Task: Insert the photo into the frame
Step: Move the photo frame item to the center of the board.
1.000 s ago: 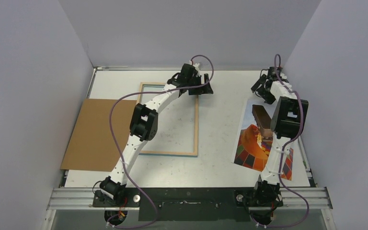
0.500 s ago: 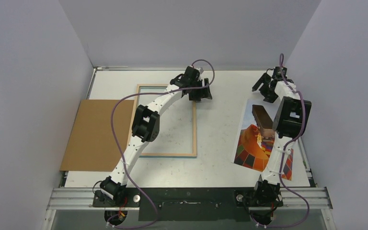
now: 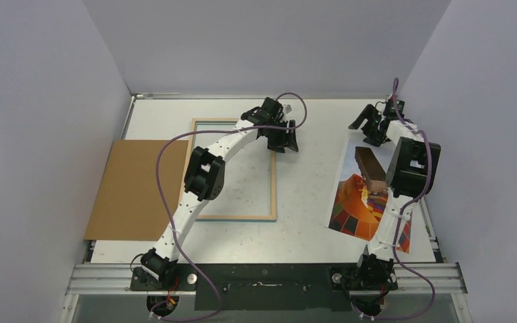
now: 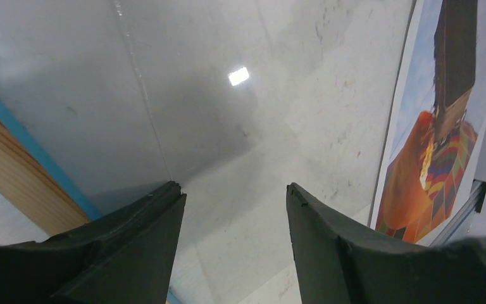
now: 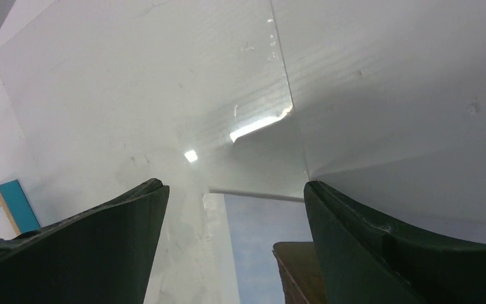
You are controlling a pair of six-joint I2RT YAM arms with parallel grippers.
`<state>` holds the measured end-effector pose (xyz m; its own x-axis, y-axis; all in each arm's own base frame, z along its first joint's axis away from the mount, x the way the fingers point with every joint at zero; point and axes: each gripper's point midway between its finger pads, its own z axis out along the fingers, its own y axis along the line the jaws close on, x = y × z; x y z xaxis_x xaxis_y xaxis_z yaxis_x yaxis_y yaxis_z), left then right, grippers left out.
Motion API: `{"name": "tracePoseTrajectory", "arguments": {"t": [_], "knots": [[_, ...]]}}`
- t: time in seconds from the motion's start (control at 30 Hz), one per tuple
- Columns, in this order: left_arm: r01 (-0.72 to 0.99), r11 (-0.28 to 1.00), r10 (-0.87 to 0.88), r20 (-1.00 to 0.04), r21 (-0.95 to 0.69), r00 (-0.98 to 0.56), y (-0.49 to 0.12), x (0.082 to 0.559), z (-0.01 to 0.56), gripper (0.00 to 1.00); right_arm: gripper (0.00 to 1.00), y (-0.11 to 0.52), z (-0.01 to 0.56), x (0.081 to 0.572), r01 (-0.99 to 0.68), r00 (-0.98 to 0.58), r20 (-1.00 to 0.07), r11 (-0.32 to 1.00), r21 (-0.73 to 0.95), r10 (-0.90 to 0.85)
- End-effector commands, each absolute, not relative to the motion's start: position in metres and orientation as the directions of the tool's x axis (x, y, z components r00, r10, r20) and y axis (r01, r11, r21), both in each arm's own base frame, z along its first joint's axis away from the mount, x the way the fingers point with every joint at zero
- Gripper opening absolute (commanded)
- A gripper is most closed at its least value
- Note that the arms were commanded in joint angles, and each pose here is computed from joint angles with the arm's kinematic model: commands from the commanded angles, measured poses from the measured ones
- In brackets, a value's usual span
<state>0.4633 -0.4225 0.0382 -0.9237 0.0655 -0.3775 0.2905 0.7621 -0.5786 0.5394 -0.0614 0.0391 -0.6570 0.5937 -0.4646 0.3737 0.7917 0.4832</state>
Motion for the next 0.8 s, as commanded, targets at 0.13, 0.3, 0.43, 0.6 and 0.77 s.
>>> {"name": "tracePoseTrajectory", "arguments": {"t": [0.13, 0.3, 0.43, 0.6, 0.77], "knots": [[0.318, 0.825, 0.236, -0.226, -0.466, -0.945, -0.421, 0.373, 0.007, 0.57, 0.82, -0.030, -0.003, 0.466, 0.453, -0.764, -0.260, 0.778, 0.435, 0.591], [0.324, 0.843, 0.250, -0.221, -0.430, -0.943, -0.418, 0.353, 0.009, 0.55, 0.81, -0.020, 0.001, 0.444, 0.460, -0.763, -0.254, 0.775, 0.434, 0.595], [0.336, 0.841, 0.264, -0.220, -0.425, -0.939, -0.415, 0.333, 0.012, 0.54, 0.81, -0.014, 0.009, 0.426, 0.477, -0.747, -0.271, 0.773, 0.418, 0.607], [0.360, 0.818, 0.286, -0.226, -0.449, -0.931, -0.405, 0.307, 0.025, 0.54, 0.81, -0.015, 0.031, 0.410, 0.486, -0.730, -0.349, 0.805, 0.341, 0.588], [0.394, 0.780, 0.282, -0.290, -0.486, -0.915, -0.406, 0.307, 0.058, 0.54, 0.81, -0.019, 0.073, 0.410, 0.464, -0.741, -0.440, 0.861, 0.209, 0.506]]}}
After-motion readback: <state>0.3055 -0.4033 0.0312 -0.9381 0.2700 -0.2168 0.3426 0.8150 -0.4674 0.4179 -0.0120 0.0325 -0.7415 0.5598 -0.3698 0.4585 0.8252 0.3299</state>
